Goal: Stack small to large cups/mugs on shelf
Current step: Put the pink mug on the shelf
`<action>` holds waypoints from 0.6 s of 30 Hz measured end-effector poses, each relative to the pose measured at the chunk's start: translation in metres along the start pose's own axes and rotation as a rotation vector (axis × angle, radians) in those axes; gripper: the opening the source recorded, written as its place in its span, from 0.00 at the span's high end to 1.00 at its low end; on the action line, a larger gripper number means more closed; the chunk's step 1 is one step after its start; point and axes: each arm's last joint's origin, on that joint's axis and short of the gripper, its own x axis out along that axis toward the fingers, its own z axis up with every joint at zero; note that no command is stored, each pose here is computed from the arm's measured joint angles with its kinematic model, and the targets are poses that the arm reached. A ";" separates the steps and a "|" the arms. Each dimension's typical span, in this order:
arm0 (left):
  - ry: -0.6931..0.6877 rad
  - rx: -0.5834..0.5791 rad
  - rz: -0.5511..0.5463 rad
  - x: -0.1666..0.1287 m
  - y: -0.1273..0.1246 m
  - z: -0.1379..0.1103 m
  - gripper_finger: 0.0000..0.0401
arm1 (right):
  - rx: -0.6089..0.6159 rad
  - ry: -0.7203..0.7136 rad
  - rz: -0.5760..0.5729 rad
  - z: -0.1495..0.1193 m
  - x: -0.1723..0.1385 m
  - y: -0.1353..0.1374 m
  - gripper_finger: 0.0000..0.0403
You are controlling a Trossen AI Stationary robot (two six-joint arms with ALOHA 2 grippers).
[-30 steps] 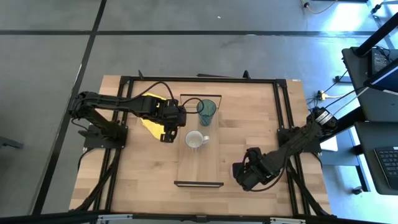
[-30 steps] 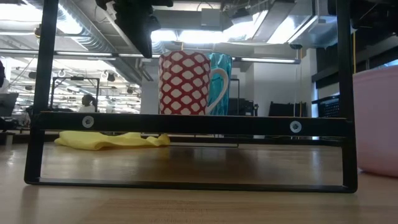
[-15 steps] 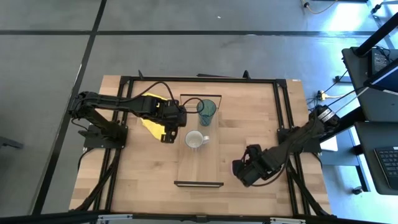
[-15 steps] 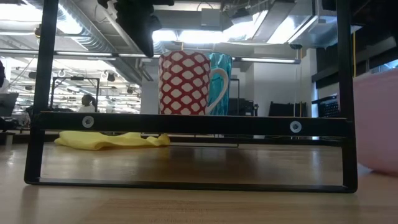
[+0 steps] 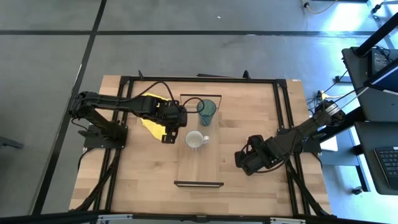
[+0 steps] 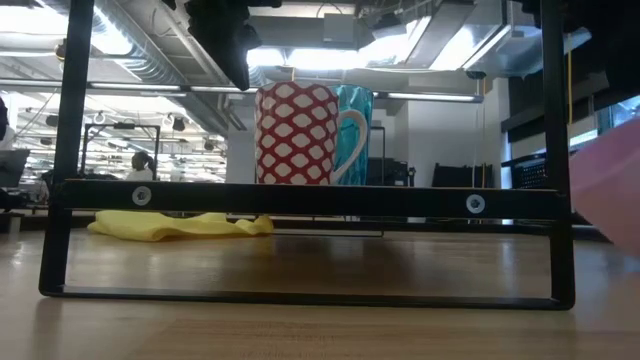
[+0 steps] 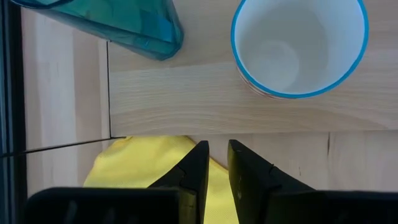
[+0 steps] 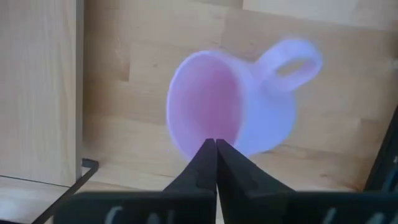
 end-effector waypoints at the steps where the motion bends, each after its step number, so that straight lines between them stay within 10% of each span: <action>1: 0.000 0.000 0.000 0.000 0.000 0.000 0.86 | -0.002 0.000 0.000 0.000 0.000 0.000 1.00; 18: 0.000 -0.008 0.000 0.000 0.000 0.000 0.86 | -0.042 -0.077 -0.176 0.004 -0.001 -0.018 0.76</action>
